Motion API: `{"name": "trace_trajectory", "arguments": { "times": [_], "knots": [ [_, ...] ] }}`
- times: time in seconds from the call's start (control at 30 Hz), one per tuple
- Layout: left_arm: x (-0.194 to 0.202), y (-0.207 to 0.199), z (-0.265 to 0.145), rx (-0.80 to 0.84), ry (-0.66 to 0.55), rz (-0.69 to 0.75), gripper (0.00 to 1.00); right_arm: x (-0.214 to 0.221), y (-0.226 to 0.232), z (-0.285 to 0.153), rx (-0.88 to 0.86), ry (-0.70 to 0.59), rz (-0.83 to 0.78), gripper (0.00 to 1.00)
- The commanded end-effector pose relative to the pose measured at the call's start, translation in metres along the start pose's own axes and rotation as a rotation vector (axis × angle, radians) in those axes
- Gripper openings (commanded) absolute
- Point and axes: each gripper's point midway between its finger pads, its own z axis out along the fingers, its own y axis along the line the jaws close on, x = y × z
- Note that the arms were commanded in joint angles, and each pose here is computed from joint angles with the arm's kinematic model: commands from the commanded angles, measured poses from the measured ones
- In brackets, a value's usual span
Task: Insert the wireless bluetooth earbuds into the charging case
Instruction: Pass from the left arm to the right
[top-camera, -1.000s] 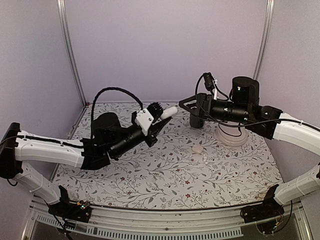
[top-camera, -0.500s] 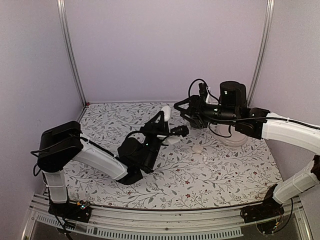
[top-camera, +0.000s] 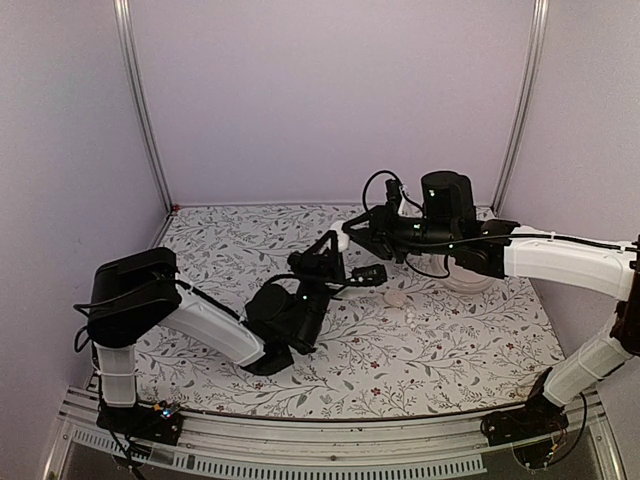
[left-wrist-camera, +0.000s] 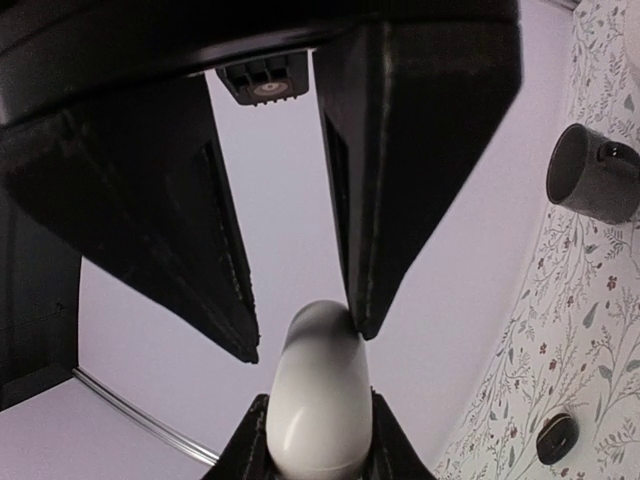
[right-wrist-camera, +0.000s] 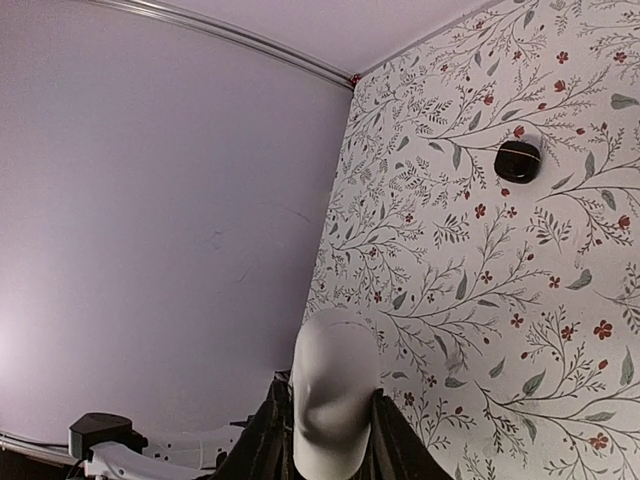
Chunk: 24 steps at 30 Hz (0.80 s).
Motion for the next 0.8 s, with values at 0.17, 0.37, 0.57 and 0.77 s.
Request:
{"name": "trace_trajectory", "arguments": {
  "times": [0.17,0.37,0.57,0.77],
  "knots": [
    [-0.0030,0.0579,-0.0073,-0.205,-0.012,-0.227,0.00,0.0009,0.0105,0.0045,-0.054,0.016,-0.001,0.36],
    [-0.0044,0.0602,-0.0077,-0.208,-0.014,-0.236,0.00,0.0020,0.0104,0.0075,-0.066,0.021,0.006,0.28],
    [-0.0006,0.0603,-0.0076,-0.205,0.001,-0.248,0.00,-0.0009,0.0120,0.0048,-0.071,0.013,0.004,0.06],
    [0.0024,0.0537,-0.0083,-0.174,0.013,-0.251,0.55,-0.0069,0.0166,-0.0016,-0.079,-0.011,-0.023,0.03]
  ]
}}
